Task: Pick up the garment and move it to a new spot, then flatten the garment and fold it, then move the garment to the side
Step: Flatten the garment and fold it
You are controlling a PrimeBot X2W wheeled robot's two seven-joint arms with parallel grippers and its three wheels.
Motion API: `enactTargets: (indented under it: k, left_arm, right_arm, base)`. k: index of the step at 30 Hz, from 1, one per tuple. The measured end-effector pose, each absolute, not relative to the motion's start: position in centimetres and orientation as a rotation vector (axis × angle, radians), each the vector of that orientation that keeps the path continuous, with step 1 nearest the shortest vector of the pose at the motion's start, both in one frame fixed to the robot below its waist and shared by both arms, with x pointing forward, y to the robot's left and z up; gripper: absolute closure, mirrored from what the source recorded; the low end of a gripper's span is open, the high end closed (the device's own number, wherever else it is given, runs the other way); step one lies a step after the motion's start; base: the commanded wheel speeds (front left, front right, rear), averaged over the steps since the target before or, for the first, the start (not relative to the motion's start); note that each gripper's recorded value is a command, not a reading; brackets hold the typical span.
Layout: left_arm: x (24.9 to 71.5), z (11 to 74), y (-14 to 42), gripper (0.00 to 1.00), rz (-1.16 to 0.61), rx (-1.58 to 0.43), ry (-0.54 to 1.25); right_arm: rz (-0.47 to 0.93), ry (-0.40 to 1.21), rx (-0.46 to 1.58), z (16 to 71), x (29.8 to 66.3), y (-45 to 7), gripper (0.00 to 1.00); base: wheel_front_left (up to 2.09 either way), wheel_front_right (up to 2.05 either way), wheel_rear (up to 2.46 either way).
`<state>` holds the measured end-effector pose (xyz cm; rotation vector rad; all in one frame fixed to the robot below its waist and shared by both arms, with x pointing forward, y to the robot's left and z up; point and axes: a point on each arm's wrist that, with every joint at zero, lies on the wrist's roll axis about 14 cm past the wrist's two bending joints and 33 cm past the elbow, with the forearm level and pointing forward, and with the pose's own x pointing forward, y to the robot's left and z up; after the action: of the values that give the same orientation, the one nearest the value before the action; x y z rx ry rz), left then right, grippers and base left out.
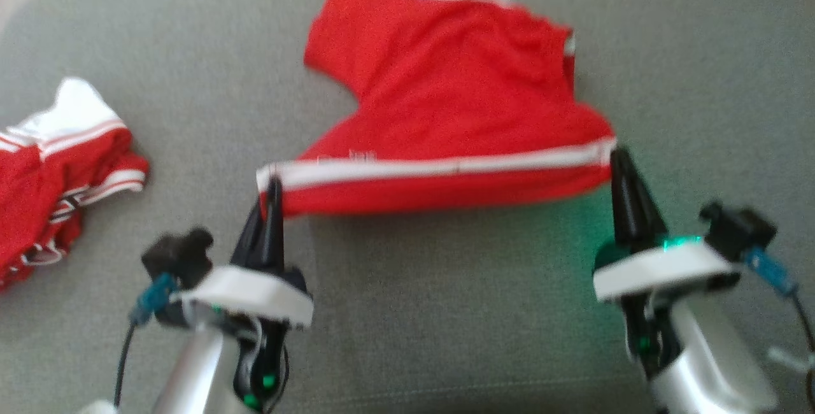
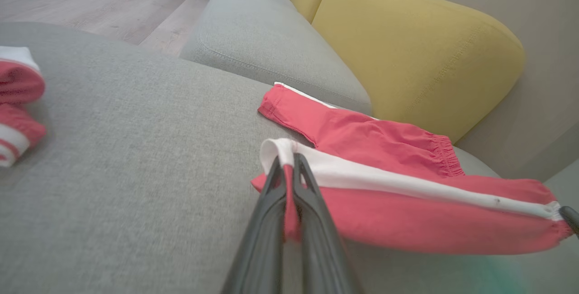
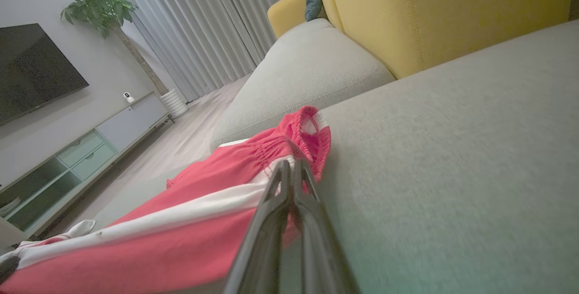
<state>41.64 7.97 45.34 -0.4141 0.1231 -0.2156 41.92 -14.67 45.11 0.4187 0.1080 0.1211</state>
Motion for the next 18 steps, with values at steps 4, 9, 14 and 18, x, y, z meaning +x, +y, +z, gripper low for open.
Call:
enactTargets:
  k: [4,9,14,18]
  left_arm:
    - [39.2,45.9,8.4,1.0,-0.209,-0.41,0.116]
    - [37.1,46.3,8.1,1.0,-0.23,-0.4,0.107]
    - [37.3,47.0,7.0,1.0,-0.282,-0.378,0.087]
    - [40.4,48.6,5.7,1.0,-0.338,-0.334,0.031]
  right_arm:
    - [0.105,0.12,0.432,44.9,38.9,-14.8,1.0]
    - [0.094,0.104,0.446,45.4,37.0,-14.9,1.0]
    - [0.068,0.072,0.467,46.2,36.5,-15.6,1.0]
    - [0.058,0.072,0.473,46.1,37.7,-15.9,1.0]
  base:
    - [0.0,0.0,0.0]
    - [0.0,0.0,0.0]
    - [0.0,0.0,0.0]
    - [0.0,0.0,0.0]
